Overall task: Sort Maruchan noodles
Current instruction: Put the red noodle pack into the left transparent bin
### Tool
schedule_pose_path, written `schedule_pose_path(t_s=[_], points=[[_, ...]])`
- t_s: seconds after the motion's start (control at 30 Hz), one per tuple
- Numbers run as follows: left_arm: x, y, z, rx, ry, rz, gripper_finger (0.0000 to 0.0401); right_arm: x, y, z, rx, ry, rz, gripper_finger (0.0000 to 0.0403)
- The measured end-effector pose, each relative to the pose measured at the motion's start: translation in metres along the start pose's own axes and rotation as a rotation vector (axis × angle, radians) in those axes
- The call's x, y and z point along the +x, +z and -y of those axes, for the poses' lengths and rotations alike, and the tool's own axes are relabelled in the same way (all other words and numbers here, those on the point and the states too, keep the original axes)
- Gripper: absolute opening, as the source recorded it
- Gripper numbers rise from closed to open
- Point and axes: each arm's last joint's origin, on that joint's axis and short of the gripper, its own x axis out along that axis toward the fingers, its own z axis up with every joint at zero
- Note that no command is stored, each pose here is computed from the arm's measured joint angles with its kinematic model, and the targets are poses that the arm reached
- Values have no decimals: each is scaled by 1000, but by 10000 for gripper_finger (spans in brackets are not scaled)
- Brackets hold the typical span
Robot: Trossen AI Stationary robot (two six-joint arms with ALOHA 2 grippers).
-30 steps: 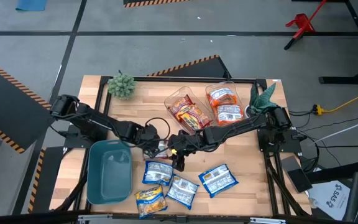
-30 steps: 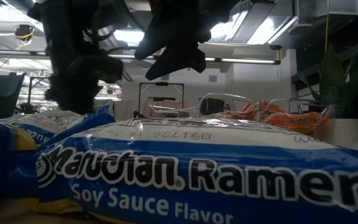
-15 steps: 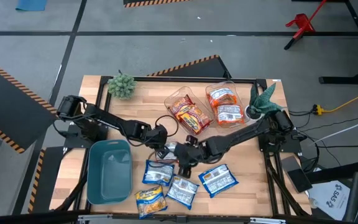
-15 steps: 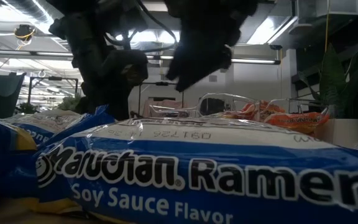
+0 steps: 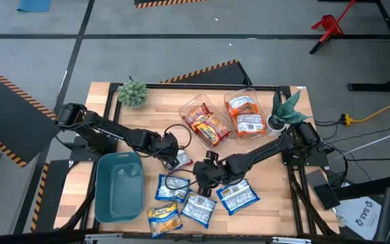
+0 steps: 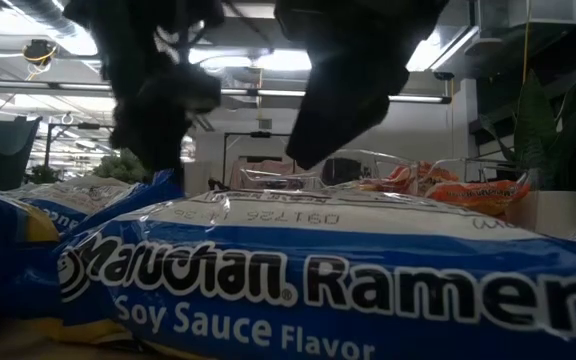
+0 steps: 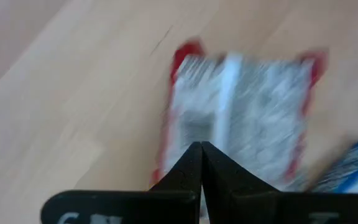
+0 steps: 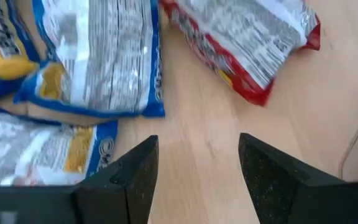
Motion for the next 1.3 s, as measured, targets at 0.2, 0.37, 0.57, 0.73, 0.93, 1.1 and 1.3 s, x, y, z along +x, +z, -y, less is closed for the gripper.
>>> schedule_pose_path(t_s=[0.2,0.37,0.57,0.73,0.93,1.1,1.3], points=[[-4,-15,3,13,63,-42,0,0,2,-2,-10,14,25,205],[2,-28,-1,-3,108,-52,0,0,2,-2,-11,12,25,205],[18,-39,-8,-64,65,-11,0,0,3,-1,-11,7,35,205],[30,-46,-12,-87,-4,13,0,0,4,-1,2,-20,51,205],[39,-53,-16,-116,-39,12,0,-1,5,1,75,-78,88,205],[43,-57,-19,-104,-46,11,0,-1,6,0,-128,-59,86,205],[28,-55,-11,-26,-76,66,0,0,9,2,-225,-78,108,205]])
